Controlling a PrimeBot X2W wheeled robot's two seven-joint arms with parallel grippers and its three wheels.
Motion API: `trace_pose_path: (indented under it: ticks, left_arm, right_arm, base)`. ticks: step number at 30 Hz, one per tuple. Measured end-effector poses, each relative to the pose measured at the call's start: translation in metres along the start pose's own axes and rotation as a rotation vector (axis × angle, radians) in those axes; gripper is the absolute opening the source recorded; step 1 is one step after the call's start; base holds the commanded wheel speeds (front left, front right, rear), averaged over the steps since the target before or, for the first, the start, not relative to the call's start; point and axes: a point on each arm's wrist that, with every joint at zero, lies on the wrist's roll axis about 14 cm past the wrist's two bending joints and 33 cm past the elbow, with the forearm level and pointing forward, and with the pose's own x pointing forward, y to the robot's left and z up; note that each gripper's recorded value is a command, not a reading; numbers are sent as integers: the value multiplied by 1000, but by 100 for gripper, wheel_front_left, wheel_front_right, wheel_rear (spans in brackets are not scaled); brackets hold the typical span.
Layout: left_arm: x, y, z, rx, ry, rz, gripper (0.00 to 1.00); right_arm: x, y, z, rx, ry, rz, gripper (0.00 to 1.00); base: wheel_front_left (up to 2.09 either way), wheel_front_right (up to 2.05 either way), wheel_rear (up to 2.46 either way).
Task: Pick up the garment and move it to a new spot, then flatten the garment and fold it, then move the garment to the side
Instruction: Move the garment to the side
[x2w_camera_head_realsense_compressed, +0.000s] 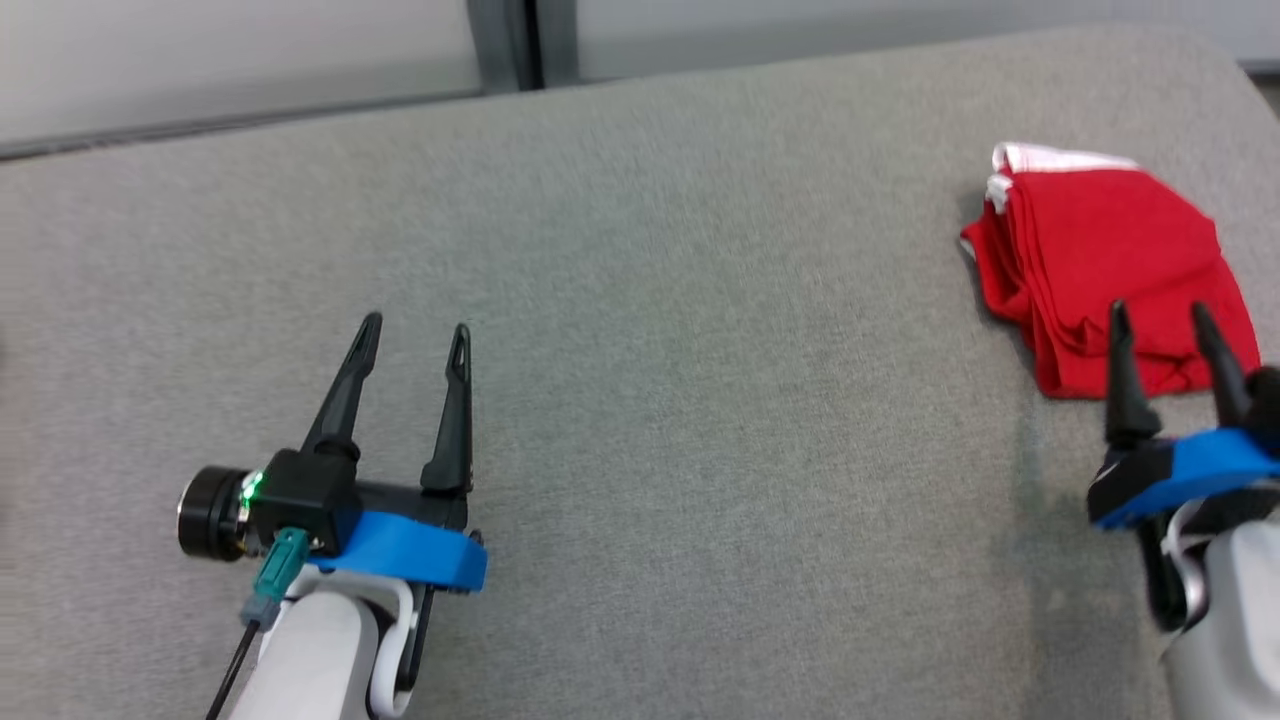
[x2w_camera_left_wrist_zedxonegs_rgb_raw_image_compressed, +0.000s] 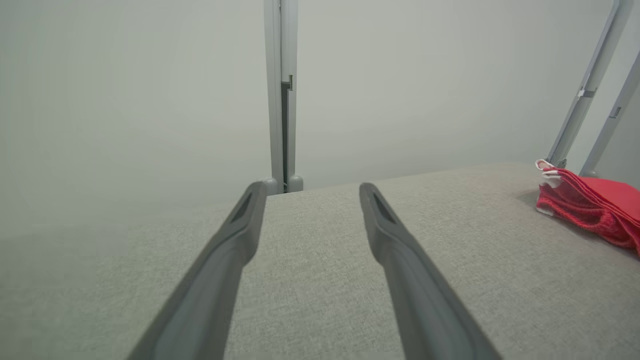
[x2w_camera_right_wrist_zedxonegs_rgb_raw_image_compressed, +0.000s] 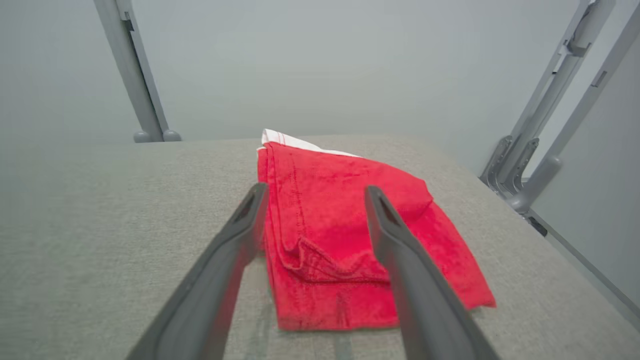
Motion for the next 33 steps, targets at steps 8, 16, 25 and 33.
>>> trace_pose_path:
  ticks: [8,16,25,33]
  left_arm:
    - [-46,29,17,5,-11,138,100]
    - [-92,61,20,-2,-4,272,100]
    - [-125,67,16,-1,22,301,100]
    - [-134,58,12,-2,44,273,100]
  right_arm:
    - [-41,72,31,73,-90,161,100]
    - [-64,115,48,115,-104,277,100]
    - [-93,110,52,123,-102,278,100]
    - [-113,99,53,126,-96,258,100]
  base:
    - [0,0,0]
    - [0,0,0]
    - [0,0,0]
    - [0,0,0]
